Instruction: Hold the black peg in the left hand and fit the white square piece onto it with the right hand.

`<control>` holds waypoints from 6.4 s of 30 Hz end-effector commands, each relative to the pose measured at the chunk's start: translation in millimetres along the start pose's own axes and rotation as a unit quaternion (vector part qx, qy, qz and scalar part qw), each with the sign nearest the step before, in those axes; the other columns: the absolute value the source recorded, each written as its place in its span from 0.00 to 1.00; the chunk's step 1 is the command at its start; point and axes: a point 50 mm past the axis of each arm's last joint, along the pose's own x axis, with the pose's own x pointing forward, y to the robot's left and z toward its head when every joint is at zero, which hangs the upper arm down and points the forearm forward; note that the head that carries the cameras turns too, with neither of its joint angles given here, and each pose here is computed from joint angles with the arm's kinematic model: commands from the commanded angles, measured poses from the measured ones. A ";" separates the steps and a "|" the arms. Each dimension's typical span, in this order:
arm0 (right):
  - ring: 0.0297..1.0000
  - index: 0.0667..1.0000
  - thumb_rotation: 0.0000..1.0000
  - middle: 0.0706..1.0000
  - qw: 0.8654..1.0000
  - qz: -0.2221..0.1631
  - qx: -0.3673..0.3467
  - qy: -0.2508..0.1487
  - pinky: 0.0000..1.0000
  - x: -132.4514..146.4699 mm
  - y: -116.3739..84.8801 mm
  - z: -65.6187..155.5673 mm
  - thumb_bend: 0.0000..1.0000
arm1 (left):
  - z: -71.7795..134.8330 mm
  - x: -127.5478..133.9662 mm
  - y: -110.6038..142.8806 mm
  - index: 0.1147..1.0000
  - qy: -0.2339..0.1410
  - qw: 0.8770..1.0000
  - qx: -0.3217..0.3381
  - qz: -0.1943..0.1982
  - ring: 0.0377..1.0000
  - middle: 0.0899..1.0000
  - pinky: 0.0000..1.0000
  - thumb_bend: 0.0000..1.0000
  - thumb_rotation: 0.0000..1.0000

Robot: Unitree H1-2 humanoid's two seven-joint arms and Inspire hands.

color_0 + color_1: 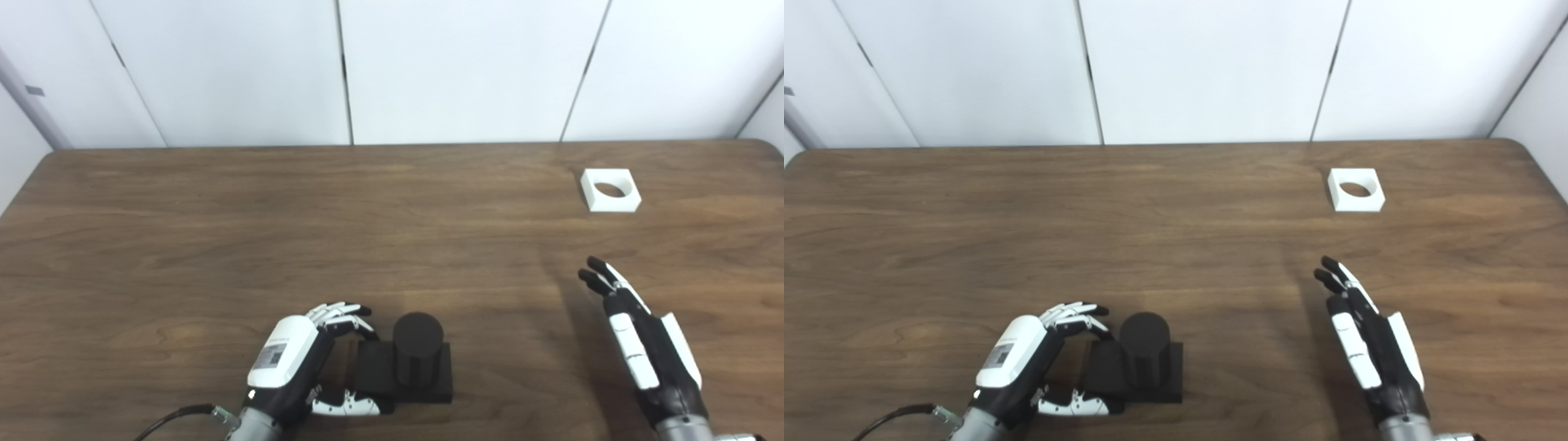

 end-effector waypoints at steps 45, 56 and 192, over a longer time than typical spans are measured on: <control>0.96 0.85 0.23 0.91 0.935 -0.002 -0.354 0.015 0.88 209.6 -106.3 80.5 0.84 | -20.7 -10.8 -10.2 0.42 -0.001 0.994 0.087 -0.061 0.83 0.76 0.86 0.52 0.04; 0.99 0.84 0.21 0.92 0.920 -0.002 -0.389 0.042 0.91 251.7 -114.6 69.5 0.86 | -27.3 -17.8 -10.2 0.42 -0.004 0.995 0.082 -0.060 0.83 0.75 0.86 0.52 0.04; 0.90 0.45 0.13 0.80 0.859 0.056 -0.506 0.053 0.81 298.6 -114.2 59.8 0.52 | 1.9 -21.9 -10.0 0.42 -0.012 0.997 0.066 -0.045 0.83 0.74 0.85 0.52 0.04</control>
